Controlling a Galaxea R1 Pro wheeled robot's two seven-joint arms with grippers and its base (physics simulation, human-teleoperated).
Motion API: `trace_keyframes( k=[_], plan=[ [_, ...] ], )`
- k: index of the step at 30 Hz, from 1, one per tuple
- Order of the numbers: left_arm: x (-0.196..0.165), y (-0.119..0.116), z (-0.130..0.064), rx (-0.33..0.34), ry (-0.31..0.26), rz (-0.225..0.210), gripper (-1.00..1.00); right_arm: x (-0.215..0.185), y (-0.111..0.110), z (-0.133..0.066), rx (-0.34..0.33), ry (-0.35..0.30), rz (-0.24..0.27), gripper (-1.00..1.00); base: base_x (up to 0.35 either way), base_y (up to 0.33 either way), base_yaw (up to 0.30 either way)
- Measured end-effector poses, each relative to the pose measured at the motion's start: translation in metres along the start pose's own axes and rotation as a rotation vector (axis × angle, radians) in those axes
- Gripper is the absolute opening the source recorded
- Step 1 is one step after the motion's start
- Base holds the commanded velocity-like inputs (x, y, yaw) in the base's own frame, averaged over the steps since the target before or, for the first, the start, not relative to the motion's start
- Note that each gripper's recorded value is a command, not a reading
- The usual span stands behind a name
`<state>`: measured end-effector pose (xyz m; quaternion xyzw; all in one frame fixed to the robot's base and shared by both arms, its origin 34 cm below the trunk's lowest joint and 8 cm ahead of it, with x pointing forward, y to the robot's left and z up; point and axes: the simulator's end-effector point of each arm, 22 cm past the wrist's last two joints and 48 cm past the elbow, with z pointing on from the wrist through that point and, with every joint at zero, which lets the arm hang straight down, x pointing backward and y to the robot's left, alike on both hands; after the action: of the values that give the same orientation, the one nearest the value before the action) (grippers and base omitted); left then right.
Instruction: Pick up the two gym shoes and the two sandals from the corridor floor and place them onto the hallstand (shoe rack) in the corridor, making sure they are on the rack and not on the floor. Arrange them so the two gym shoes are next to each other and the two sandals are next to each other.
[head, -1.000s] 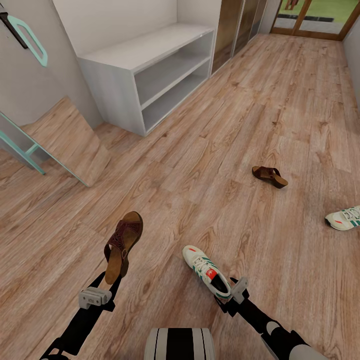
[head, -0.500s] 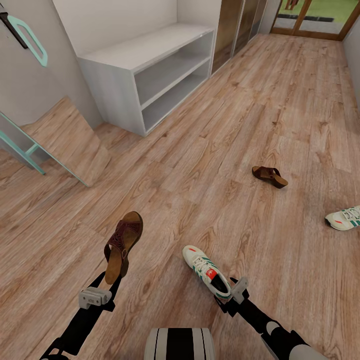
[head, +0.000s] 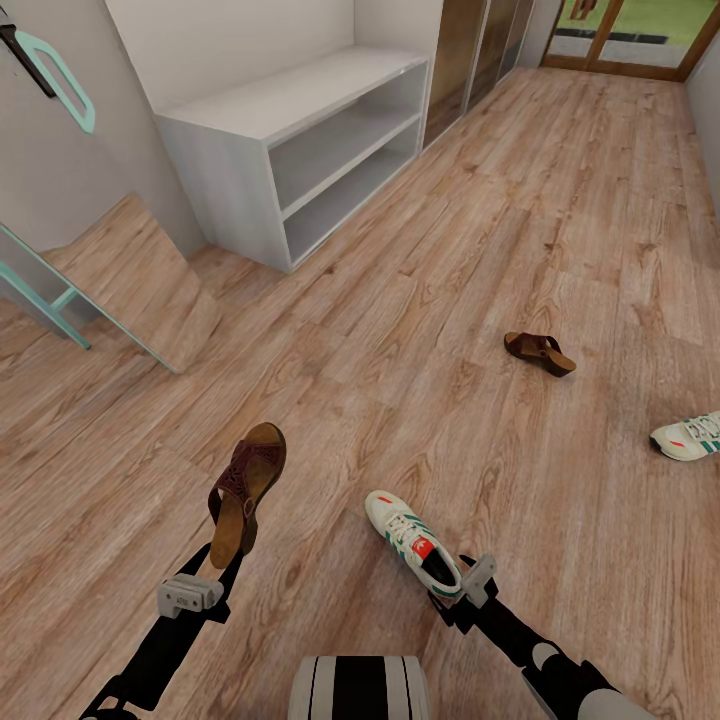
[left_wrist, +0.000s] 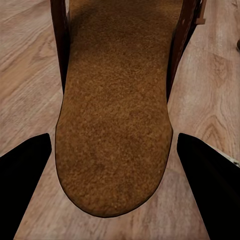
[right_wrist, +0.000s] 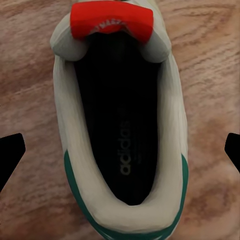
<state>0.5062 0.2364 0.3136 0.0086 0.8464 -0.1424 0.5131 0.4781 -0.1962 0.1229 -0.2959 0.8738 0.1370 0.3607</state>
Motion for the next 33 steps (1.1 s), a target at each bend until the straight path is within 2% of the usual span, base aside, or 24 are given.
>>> trace_keyframes(
  k=[33],
  plan=[
    [0.0086, 0.0013, 0.0002, -0.003, 0.018, -0.006, -1.0, 0.0095, 0.0035, 0.001, -0.005, 0.015, 0.011, 1.0, 0.0, 0.0, 0.037]
  ],
)
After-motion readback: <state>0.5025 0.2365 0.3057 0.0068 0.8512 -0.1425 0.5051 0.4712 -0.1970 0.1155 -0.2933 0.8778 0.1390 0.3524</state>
